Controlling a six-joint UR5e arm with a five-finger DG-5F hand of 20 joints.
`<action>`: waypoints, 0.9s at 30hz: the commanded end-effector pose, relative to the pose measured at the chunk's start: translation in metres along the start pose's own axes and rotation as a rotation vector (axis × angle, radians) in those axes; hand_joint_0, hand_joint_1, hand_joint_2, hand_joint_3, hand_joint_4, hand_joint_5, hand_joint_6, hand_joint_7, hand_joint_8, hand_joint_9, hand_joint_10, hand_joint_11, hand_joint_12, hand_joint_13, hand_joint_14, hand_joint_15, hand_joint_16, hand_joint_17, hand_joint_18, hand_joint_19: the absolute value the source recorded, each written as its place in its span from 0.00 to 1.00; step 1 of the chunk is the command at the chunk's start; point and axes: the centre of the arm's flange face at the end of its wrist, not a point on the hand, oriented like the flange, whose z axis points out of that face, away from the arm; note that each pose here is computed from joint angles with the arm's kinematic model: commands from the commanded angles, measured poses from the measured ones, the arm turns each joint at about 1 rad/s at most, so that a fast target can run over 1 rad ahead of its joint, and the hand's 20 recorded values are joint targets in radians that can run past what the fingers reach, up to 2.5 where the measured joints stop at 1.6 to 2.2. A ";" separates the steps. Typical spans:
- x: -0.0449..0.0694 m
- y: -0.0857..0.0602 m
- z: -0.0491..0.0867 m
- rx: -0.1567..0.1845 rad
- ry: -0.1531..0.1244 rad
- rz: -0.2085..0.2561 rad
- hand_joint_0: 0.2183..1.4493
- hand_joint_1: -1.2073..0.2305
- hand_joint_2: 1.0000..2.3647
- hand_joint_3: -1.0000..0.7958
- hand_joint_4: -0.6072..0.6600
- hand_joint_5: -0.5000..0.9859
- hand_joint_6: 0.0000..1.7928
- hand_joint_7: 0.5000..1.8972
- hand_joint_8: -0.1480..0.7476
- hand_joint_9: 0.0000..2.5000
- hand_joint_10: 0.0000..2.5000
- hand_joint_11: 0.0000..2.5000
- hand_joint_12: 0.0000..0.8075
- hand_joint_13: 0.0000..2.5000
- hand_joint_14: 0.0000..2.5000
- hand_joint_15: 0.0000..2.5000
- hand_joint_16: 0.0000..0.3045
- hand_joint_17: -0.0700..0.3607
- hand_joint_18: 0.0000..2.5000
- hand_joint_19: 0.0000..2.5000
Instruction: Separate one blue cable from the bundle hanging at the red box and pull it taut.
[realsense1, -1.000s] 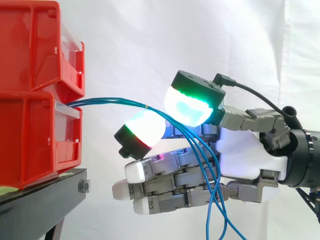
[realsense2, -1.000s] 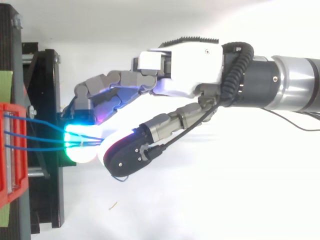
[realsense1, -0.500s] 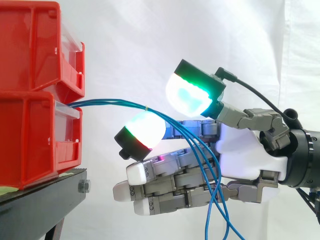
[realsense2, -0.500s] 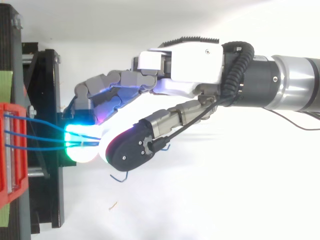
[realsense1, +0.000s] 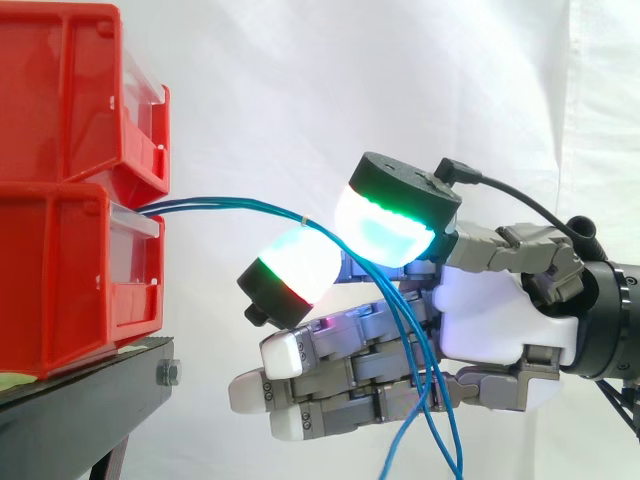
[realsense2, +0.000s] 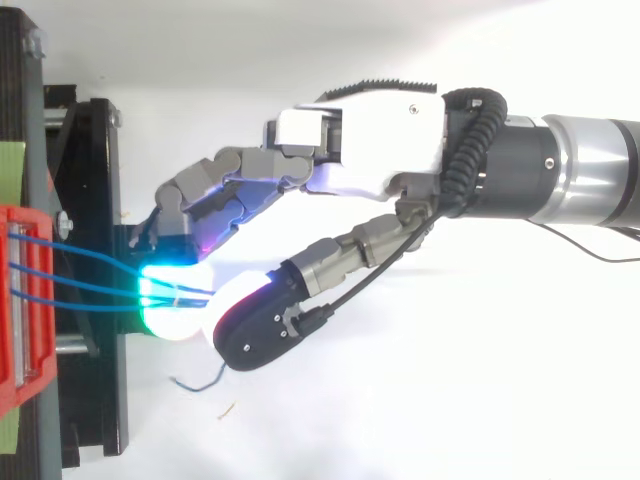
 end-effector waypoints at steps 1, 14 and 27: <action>0.000 -0.001 -0.001 0.007 0.001 0.001 0.35 0.33 0.01 0.39 0.59 0.21 0.43 0.32 0.48 0.26 0.00 0.16 0.35 0.22 0.00 0.07 0.08 0.30 0.14 0.02; 0.000 -0.003 -0.004 0.034 0.012 0.000 0.30 0.32 0.00 0.28 0.60 0.21 0.45 0.30 0.49 0.27 0.01 0.17 0.36 0.24 0.00 0.07 0.08 0.30 0.15 0.02; 0.000 -0.003 -0.004 0.034 0.011 0.002 0.31 0.39 0.01 0.38 0.58 0.22 0.45 0.32 0.49 0.28 0.00 0.18 0.35 0.24 0.00 0.08 0.08 0.29 0.15 0.03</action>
